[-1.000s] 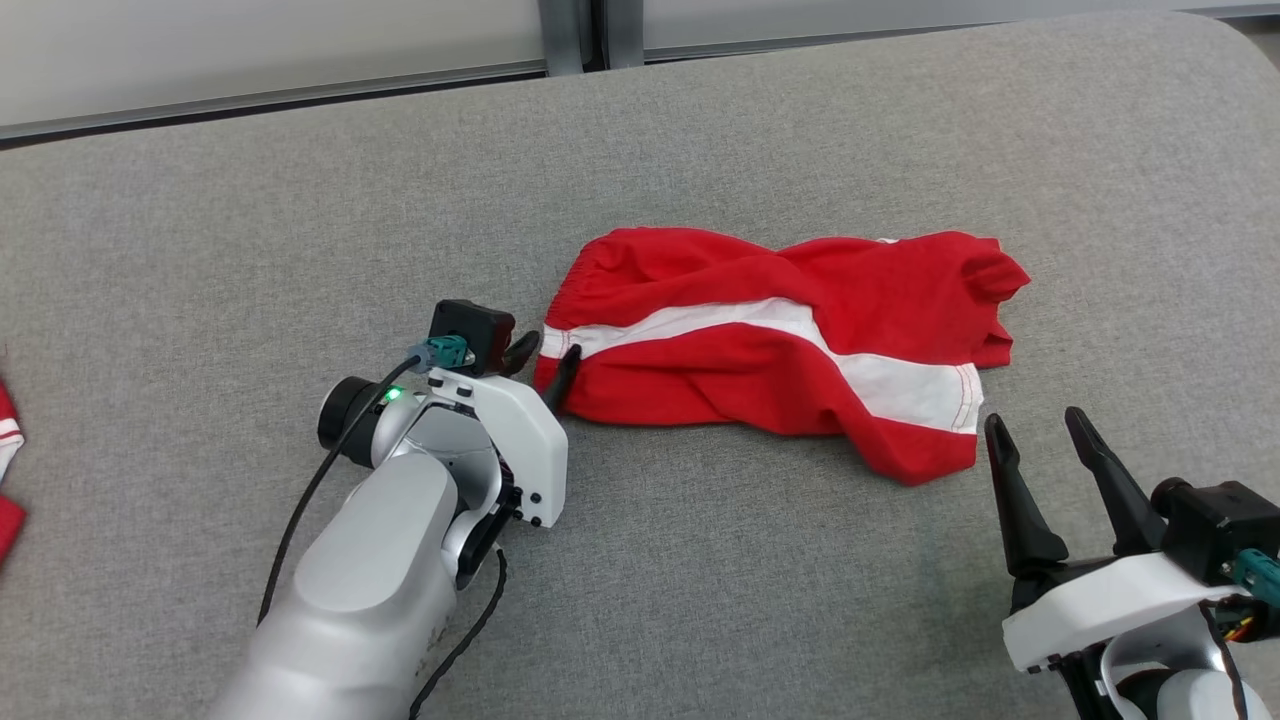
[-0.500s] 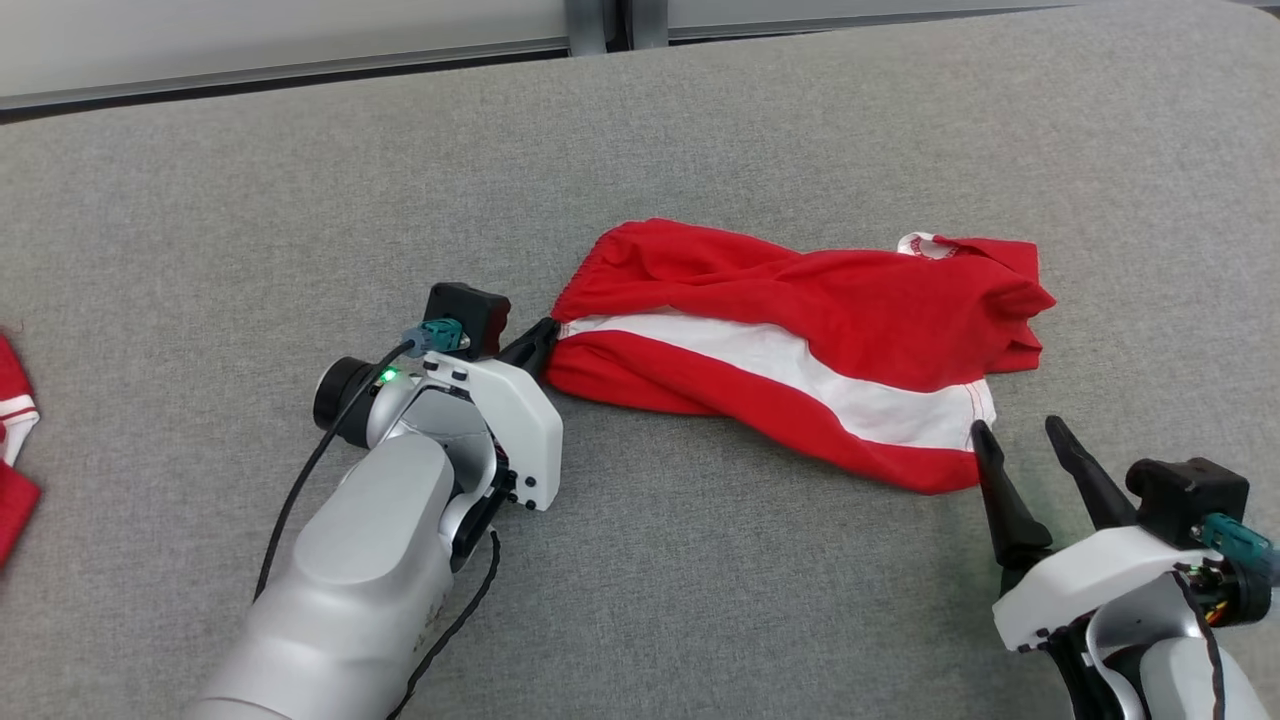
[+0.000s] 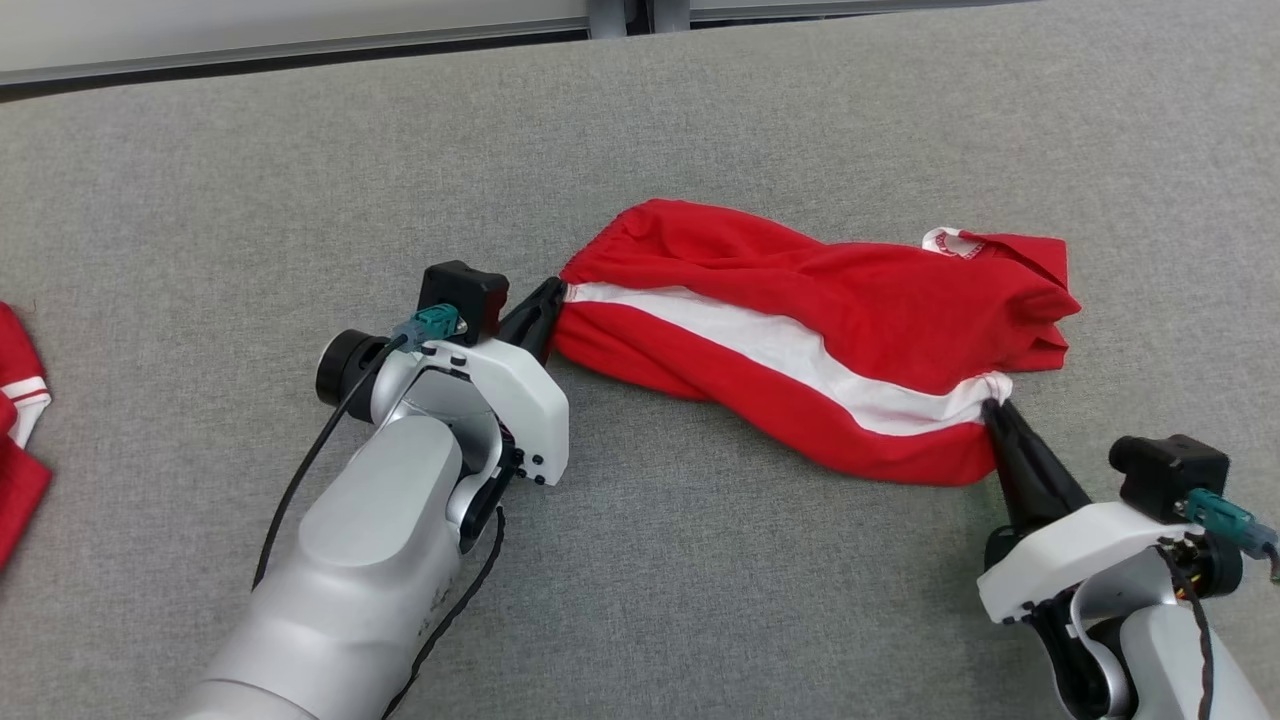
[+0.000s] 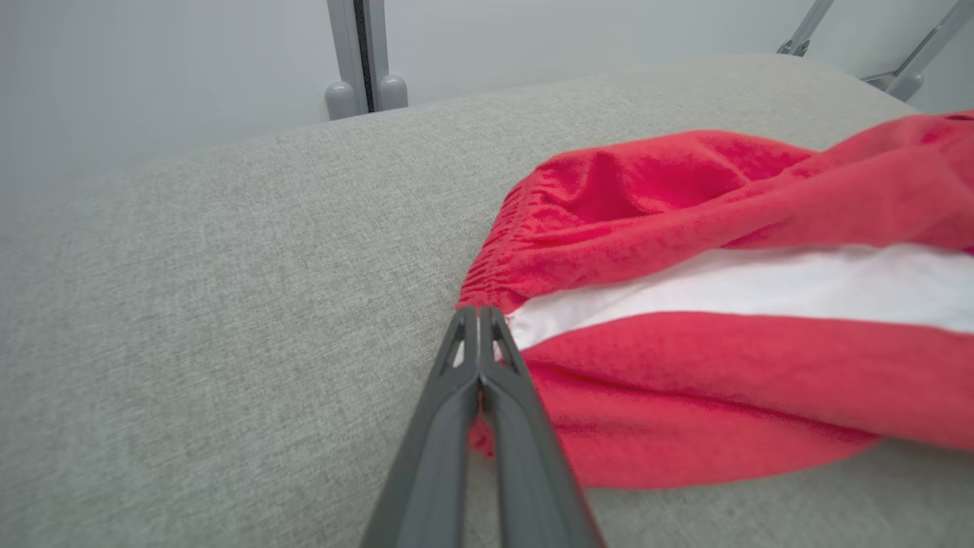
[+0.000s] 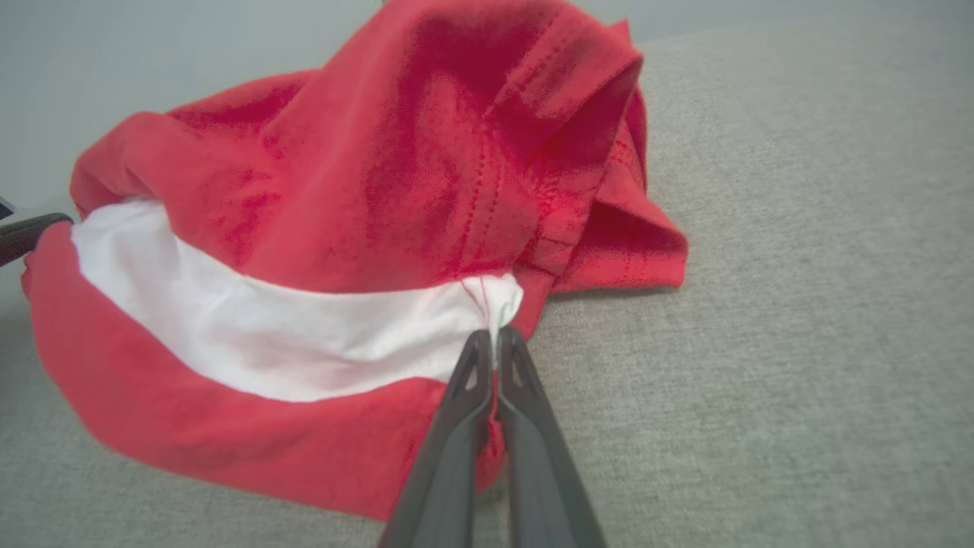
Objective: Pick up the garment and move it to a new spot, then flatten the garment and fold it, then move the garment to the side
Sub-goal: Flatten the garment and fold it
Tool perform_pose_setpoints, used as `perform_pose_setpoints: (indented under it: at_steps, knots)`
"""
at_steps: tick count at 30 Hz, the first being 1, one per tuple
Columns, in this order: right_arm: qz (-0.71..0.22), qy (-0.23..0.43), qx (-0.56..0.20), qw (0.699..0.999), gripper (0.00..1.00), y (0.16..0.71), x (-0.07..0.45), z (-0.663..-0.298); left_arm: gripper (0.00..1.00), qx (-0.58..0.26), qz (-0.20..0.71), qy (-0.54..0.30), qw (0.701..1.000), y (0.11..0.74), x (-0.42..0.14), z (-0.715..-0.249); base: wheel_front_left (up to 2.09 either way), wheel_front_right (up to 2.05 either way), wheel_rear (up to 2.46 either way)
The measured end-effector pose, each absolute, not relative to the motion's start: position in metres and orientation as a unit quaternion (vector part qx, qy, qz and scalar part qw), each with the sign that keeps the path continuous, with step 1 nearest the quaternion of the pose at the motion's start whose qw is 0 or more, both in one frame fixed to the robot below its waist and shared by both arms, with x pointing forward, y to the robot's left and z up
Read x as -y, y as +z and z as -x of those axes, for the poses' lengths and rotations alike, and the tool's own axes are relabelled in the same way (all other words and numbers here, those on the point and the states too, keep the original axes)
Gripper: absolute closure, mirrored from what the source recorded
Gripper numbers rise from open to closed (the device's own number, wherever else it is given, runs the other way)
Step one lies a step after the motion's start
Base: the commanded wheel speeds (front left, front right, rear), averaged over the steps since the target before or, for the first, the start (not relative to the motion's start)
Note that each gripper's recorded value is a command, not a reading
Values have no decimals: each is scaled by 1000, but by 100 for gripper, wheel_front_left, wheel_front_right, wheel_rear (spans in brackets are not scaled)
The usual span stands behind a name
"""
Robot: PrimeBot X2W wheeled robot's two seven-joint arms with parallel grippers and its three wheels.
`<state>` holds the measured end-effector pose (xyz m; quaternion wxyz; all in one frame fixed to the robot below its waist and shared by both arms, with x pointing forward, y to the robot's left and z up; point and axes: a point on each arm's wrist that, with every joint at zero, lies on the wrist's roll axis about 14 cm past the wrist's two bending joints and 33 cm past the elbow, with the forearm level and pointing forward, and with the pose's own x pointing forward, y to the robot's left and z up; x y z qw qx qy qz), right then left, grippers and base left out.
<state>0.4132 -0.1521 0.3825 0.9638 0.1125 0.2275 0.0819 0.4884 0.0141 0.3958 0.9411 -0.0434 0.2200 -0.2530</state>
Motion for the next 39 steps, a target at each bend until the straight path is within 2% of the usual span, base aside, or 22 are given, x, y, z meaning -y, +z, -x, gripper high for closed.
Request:
perform_pose_setpoints:
  at_steps: [9, 17, 21, 22, 27, 33, 39]
  knots:
    - [-87, 90, -92, 988, 100, 451, 160, -437, 100, -118, 62, -233, 963, 443, -20, -508, 0, 0, 0]
    - [-46, 103, 44, 993, 100, 539, 167, -453, 100, 26, 67, -209, 975, 532, -41, -522, 0, 0, 0]
    - [-20, 108, 114, 987, 100, 592, 168, -457, 100, 121, 60, -205, 969, 597, -52, -516, 0, 0, 0]
    - [-12, 113, 149, 982, 100, 620, 167, -456, 100, 167, 55, -205, 963, 631, -56, -508, 0, 0, 0]
    - [4, 132, 222, 966, 100, 681, 156, -450, 100, 261, 35, -202, 943, 709, -68, -482, 0, 0, 0]
    - [7, 149, 252, 956, 100, 715, 145, -444, 100, 326, 28, -190, 925, 770, -83, -447, 0, 0, 0]
    - [-6, 162, 245, 956, 100, 716, 135, -449, 100, 327, 27, -179, 927, 779, -95, -441, 0, 0, 0]
